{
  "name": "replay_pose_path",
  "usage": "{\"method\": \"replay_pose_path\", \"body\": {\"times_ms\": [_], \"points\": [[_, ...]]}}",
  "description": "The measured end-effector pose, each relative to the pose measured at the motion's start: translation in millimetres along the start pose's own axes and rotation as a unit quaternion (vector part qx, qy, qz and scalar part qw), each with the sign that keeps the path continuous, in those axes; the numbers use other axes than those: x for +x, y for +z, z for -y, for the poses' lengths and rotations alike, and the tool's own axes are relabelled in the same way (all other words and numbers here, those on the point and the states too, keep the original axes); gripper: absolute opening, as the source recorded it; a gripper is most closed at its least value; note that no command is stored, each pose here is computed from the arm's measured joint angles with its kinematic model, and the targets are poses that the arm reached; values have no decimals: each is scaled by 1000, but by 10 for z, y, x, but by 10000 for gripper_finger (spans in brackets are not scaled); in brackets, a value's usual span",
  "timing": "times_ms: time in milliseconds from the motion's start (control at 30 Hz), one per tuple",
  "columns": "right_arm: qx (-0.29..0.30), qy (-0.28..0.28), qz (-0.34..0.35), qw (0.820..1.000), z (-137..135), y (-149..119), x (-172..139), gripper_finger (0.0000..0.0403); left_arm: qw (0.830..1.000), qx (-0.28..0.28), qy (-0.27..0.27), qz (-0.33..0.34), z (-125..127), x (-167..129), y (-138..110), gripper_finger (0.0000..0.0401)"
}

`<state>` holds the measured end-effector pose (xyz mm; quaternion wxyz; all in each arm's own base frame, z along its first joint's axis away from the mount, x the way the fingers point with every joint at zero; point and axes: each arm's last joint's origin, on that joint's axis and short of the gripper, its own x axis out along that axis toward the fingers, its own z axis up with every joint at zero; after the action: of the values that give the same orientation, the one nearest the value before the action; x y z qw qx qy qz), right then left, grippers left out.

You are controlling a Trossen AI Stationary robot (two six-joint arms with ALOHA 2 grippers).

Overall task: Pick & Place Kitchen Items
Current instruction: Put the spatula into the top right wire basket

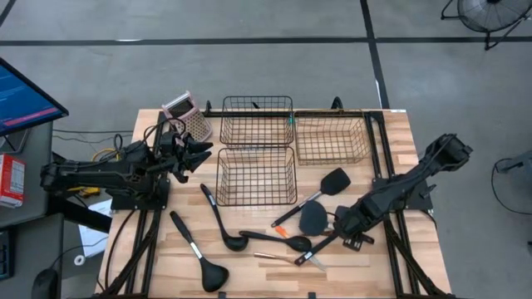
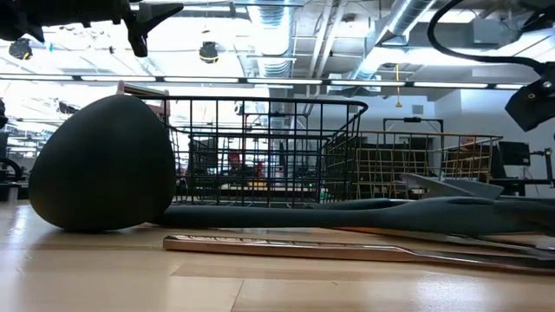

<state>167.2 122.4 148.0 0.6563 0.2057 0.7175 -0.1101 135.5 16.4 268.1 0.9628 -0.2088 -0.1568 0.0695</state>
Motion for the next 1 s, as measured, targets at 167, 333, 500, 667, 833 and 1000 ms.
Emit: {"method": "replay_pose_path", "body": {"times_ms": [167, 333, 500, 667, 833, 1000], "points": [[-2, -13, 2, 1000, -27, 14, 70, 159, 1000, 0, 0, 0, 0, 0, 0, 176], [-5, -18, 1, 1000, -29, 20, 90, 96, 1000, 0, 0, 0, 0, 0, 1, 175], [-6, -15, 3, 1000, -29, 18, 79, 78, 1000, 0, 0, 0, 0, 0, 1, 175], [-6, -8, 8, 1000, -50, 20, 22, 71, 1000, 0, 0, 0, 0, 0, 1, 175], [-4, 16, 27, 1000, -70, 6, -141, 42, 1000, 0, 0, 0, 0, 0, 1, 175], [13, 29, 45, 998, -44, -20, -256, 29, 1000, 0, 0, 0, 0, 0, 1, 175]]}}
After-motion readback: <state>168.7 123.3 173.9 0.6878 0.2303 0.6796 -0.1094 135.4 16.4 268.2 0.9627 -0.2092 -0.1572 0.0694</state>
